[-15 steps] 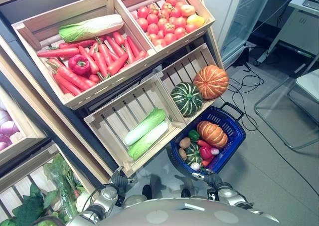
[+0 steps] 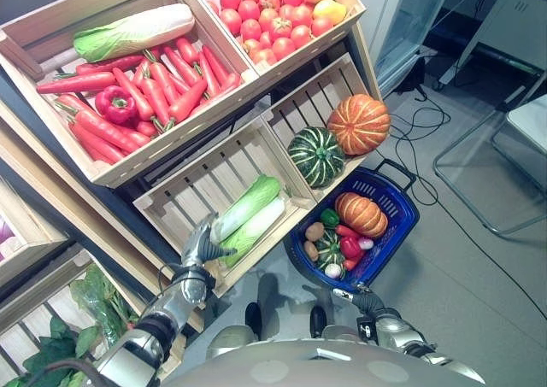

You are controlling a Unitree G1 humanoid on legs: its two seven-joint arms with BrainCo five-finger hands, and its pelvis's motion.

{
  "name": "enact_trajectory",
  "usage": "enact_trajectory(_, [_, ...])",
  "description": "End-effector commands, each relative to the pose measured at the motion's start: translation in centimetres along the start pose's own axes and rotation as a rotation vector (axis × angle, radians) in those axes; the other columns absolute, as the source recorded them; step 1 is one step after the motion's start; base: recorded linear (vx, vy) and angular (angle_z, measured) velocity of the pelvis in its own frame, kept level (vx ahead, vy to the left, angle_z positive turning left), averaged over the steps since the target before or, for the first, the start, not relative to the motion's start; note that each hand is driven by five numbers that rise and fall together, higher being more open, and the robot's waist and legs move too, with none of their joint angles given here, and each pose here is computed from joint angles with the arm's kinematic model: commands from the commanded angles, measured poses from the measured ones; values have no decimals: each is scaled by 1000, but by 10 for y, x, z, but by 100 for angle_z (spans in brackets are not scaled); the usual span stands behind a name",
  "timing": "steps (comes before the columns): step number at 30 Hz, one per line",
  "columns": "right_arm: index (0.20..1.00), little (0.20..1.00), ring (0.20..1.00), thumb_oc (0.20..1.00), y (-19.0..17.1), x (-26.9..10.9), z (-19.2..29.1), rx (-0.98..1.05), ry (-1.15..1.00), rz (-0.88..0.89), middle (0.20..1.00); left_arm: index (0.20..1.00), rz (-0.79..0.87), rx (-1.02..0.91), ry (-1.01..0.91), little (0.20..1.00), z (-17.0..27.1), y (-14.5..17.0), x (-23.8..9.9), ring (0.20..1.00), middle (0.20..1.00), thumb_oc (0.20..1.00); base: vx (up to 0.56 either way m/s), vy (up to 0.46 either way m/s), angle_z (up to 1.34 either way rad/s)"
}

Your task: Pick up fruits and vegetables into the basket

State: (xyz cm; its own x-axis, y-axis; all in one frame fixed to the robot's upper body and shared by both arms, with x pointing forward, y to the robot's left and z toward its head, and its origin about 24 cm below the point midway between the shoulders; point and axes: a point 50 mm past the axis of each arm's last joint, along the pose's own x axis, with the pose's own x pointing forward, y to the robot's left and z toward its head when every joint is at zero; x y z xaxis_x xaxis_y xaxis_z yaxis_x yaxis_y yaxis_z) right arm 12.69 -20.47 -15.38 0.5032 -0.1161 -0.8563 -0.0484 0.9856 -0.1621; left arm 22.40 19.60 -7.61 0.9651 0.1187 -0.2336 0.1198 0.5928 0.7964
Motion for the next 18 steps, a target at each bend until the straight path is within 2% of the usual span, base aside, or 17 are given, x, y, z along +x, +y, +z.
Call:
enact_trajectory(1, [1000, 1000, 1000, 1000, -1, 3, 18, 2, -73, -9, 1000, 1000, 170, 48, -65, 1000, 17, 31, 25, 1000, 1000, 1000, 0, 0, 0])
enact_trajectory(9, [1000, 1000, 1000, 1000, -13, 5, 62, 23, -229, -45, 1000, 1000, 467, 70, -167, 1000, 68, 81, 66, 1000, 1000, 1000, -139, 20, -10])
enact_trajectory(18, [1000, 1000, 1000, 1000, -22, 3, 109, 91, -402, -60, 1000, 1000, 629, 97, -87, 1000, 80, 130, 91, 1000, 1000, 1000, -135, 6, -1])
